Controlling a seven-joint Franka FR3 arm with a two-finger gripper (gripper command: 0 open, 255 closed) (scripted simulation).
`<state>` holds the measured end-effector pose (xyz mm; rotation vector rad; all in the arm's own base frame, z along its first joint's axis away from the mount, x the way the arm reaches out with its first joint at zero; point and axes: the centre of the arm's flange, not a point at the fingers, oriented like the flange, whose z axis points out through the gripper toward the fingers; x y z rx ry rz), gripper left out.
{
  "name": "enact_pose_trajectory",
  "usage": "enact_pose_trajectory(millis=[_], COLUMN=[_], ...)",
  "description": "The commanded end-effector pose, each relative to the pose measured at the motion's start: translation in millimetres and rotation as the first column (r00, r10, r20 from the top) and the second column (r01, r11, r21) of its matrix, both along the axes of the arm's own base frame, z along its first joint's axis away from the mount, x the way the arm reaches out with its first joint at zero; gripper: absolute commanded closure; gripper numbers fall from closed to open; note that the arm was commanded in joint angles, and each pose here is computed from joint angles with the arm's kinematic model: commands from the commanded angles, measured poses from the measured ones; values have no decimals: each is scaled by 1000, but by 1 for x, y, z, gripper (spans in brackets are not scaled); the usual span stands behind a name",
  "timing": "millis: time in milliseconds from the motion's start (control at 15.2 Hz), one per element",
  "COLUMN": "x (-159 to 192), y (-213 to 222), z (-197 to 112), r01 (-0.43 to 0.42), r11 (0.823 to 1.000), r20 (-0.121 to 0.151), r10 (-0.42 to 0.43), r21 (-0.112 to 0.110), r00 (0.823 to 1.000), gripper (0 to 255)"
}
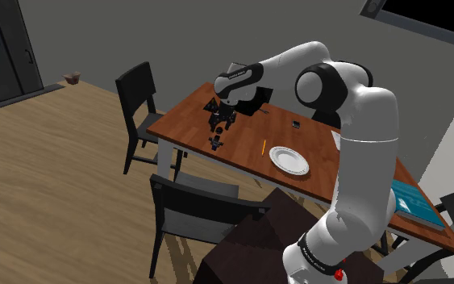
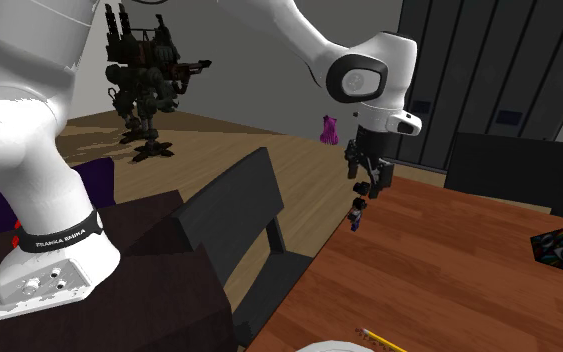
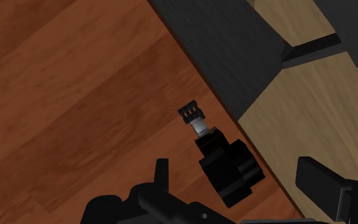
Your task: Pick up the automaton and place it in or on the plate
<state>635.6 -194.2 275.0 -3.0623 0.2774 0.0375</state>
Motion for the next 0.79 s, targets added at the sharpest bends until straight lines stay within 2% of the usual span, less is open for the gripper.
enact_pose_trajectory(millis=[0,66,726], x=[0,0,0], y=[0,0,0], z=[0,0,5], r01=[0,0,0], r11=[1000,1000,1000], r20=[0,0,0], r10=[0,0,0], r21=[0,0,0], r00=[1000,1000,1000], gripper=[0,255,255])
